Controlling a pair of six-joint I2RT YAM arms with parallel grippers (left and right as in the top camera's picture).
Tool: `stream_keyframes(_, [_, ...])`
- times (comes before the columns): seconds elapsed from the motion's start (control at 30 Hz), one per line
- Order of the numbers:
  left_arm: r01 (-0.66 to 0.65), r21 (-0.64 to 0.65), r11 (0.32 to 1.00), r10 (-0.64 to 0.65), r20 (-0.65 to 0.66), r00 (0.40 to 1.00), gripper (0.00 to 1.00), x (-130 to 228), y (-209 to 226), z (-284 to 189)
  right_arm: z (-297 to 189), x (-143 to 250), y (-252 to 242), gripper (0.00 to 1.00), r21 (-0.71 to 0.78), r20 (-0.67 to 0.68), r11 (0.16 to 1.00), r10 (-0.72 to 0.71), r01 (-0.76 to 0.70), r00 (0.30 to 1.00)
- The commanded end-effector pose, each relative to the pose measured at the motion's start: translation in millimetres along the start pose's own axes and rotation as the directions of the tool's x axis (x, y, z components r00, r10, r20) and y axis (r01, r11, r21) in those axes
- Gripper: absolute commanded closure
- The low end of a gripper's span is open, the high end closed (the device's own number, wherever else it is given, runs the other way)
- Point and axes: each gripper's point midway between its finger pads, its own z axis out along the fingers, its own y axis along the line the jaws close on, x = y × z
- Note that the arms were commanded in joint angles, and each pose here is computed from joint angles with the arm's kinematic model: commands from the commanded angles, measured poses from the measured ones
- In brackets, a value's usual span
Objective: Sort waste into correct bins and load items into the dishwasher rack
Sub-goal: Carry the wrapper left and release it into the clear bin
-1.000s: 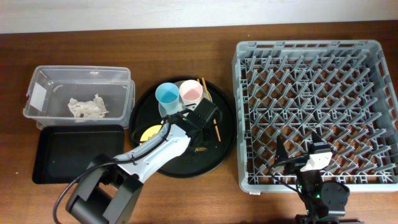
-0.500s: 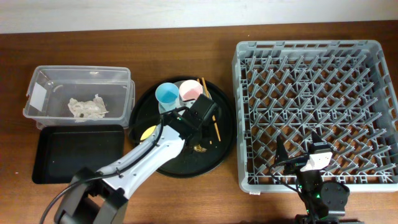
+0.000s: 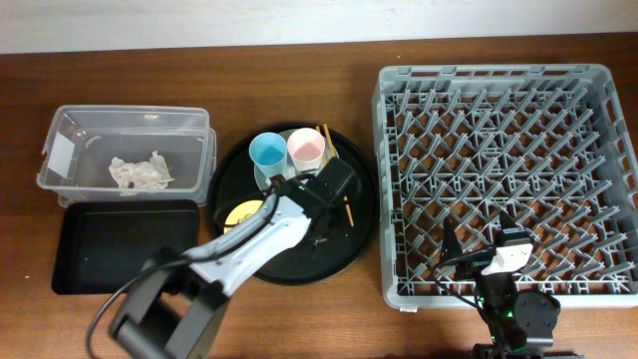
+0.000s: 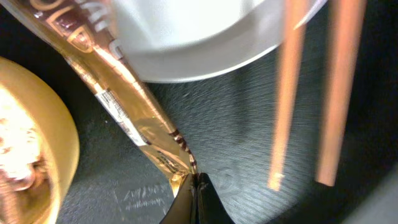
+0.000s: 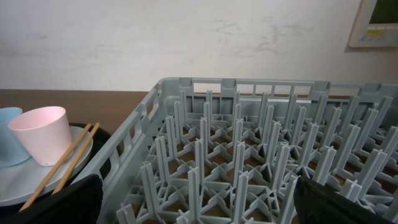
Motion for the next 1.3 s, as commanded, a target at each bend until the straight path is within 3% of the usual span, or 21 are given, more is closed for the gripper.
stream_keyframes(0.0, [0.021,0.096,0.995,-0.039,0.193,0.98,1.0,-47.4,-0.1,-77.2,-0.1,2.3,0.7,0.02,-0.007,-0.003,1.0,-0.002,0.002,1.0])
stream_keyframes(0.1, [0.059,0.173,0.983,-0.113,0.318,0.941,1.0,-81.1,27.1,-133.8,-0.1,2.3,0.7,0.02,-0.007,-0.003,1.0,-0.002,0.002,1.0])
stream_keyframes(0.23, [0.22,0.189,0.957,-0.285,0.48,0.83,1.0,-130.6,120.3,-190.7,-0.1,2.3,0.7,0.02,-0.007,-0.003,1.0,-0.002,0.002,1.0])
stream_keyframes(0.33, [0.302,0.156,0.94,-0.337,0.551,0.763,1.0,-152.2,173.7,-204.8,-0.1,2.3,0.7,0.02,-0.007,-0.003,1.0,-0.002,0.002,1.0])
stream_keyframes(0.57, [0.472,0.146,0.869,-0.454,0.615,0.645,1.0,-188.2,246.7,-199.2,-0.1,2.3,0.7,0.02,-0.007,-0.003,1.0,-0.002,0.002,1.0])
stream_keyframes(0.83, [0.545,0.048,0.837,-0.477,0.554,0.683,0.98,-209.6,290.0,-127.5,-0.1,2.3,0.7,0.02,-0.007,-0.003,1.0,-0.002,0.002,1.0])
stream_keyframes(0.87, [0.54,0.014,0.842,-0.465,0.527,0.712,0.92,-212.2,294.3,-103.8,-0.1,2.3,0.7,0.02,-0.007,-0.003,1.0,-0.002,0.002,1.0])
stream_keyframes(0.93, [0.542,0.004,0.841,-0.467,0.513,0.72,0.88,-211.2,295.1,-95.9,-0.1,2.3,0.7,0.02,-0.007,-0.003,1.0,-0.002,0.002,1.0])
stream_keyframes(0.97, [0.536,-0.004,0.844,-0.46,0.508,0.729,0.77,-211.2,295.5,-92.2,-0.1,2.3,0.7,0.02,-0.007,-0.003,1.0,-0.002,0.002,1.0])
stream_keyframes(1.0, [0.524,-0.011,0.852,-0.446,0.51,0.735,0.51,-212.3,295.6,-91.7,-0.1,2.3,0.7,0.02,-0.007,-0.003,1.0,-0.002,0.002,1.0])
stream_keyframes(1.07, [0.523,-0.008,0.852,-0.445,0.514,0.734,0.14,-213.2,295.5,-92.7,-0.1,2.3,0.7,0.02,-0.007,-0.003,1.0,-0.002,0.002,1.0])
stream_keyframes(1.2, [0.515,0.027,0.856,-0.439,0.564,0.7,0.13,-217.7,292.3,-123.2,-0.1,2.3,0.7,0.02,-0.007,-0.003,1.0,-0.002,0.002,1.0])
stream_keyframes(1.27, [0.503,0.071,0.861,-0.432,0.623,0.652,0.13,-218.6,288.3,-160.8,-0.1,2.3,0.7,0.02,-0.007,-0.003,1.0,-0.002,0.002,1.0])
